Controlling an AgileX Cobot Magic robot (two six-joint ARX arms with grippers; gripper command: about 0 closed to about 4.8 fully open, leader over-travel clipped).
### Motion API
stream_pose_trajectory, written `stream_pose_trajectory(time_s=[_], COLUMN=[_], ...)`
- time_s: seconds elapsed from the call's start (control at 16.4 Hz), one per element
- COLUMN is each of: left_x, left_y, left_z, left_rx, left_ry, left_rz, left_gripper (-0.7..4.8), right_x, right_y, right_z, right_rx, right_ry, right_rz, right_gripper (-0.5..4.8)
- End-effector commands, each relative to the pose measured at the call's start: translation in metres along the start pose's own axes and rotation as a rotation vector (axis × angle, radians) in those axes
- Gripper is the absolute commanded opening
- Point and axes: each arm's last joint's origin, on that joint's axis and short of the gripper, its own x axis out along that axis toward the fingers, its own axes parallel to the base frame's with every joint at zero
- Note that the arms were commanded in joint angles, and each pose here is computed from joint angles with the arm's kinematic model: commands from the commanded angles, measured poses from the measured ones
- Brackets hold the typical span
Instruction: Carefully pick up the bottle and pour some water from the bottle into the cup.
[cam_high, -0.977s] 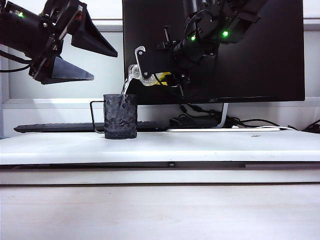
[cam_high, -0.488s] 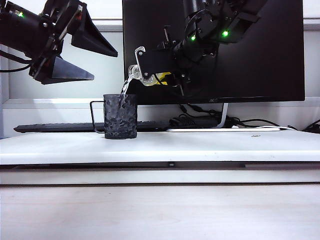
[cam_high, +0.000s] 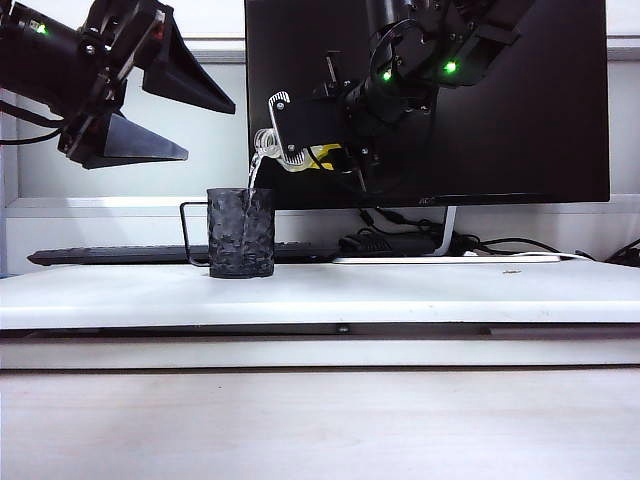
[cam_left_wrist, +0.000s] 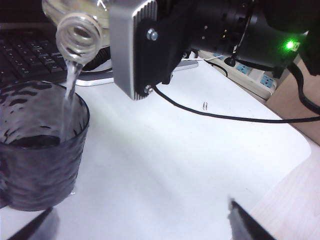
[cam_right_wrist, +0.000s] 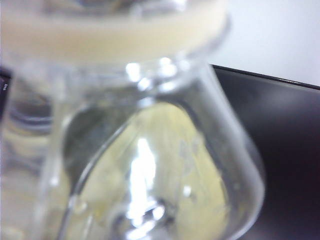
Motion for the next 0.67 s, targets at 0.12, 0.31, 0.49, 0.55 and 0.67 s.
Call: stream_pose_trajectory(time_s=[0.12,0.31,0.49,0.55,0.67], left_x=[-0.0005,-0.0005,-0.0005,-0.0005,-0.0005], left_y=[-0.0014,-0.0014,-0.0013,-0.0013,-0.0012], left_z=[0.0026,0.0022,0.002,0.0016,0.0014], left_rx=[0.01,0.008,0.006,0.005,0.003], left_ry=[-0.012,-0.007,-0.005,-0.003,0.0], left_rz=[-0.011,-0.012,-0.012,-0.012,-0.011], left_gripper=[4.79,4.79,4.79,4.79,4.79], right_x=[-0.0026,-0.0026,-0.0026,-0.0027,-0.0026], right_y=[-0.0123,-0.012,-0.012,-0.0122,-0.0119], right_z=[-0.0013,-0.0012,-0.0012,-0.0013,-0.0017], right_rx=[-0.001,-0.003,-0.005,-0.005,-0.005], right_ry=[-0.012,-0.013,-0.013,-0.013,-0.013], right_rz=[-0.055,-0.053,-0.053,-0.053,-0.052], right_gripper=[1.57,1.57,1.57,1.57,1.57])
